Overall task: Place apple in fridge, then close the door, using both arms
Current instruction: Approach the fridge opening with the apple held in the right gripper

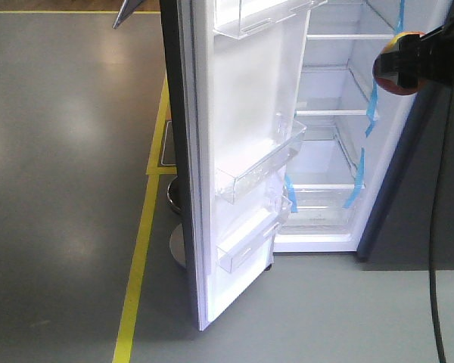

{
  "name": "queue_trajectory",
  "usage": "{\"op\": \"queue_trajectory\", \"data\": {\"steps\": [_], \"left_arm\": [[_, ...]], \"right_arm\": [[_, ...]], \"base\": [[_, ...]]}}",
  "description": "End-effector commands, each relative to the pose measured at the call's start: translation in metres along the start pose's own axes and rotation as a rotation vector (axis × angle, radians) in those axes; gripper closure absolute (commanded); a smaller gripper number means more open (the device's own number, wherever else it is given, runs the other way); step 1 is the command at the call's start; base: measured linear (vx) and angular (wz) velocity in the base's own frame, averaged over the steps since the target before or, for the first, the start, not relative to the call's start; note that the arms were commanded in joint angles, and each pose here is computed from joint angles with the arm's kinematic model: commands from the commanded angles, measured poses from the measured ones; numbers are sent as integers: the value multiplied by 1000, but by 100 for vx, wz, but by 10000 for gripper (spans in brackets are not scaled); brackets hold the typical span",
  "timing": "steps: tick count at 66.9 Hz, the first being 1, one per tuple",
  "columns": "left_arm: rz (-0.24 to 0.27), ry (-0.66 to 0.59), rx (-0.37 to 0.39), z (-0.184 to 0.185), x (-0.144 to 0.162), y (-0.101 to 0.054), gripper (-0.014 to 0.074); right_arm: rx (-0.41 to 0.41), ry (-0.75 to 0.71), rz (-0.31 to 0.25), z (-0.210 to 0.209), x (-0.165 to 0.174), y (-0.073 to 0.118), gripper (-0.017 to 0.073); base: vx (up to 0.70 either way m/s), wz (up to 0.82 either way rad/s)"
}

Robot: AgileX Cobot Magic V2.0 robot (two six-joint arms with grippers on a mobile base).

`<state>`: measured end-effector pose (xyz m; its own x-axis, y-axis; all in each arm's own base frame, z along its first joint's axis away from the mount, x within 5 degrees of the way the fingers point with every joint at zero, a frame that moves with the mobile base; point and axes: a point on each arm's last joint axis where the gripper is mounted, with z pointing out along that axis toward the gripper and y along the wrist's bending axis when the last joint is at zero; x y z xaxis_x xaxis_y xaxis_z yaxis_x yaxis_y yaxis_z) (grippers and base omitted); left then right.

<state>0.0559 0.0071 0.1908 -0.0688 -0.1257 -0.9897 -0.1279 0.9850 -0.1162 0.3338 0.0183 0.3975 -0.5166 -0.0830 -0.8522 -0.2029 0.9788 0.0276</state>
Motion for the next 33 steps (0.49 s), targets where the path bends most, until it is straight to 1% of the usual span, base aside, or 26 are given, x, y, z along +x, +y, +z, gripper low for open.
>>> {"op": "queue_trajectory", "data": {"steps": [1, 33], "left_arm": [[-7, -60, 16, 0, 2, -1, 599], [-7, -60, 16, 0, 2, -1, 599]], "right_arm": [[25, -138, -4, -21, -20, 0, 409], [25, -138, -4, -21, -20, 0, 409]], "base": [[10, 3], [9, 1]]}}
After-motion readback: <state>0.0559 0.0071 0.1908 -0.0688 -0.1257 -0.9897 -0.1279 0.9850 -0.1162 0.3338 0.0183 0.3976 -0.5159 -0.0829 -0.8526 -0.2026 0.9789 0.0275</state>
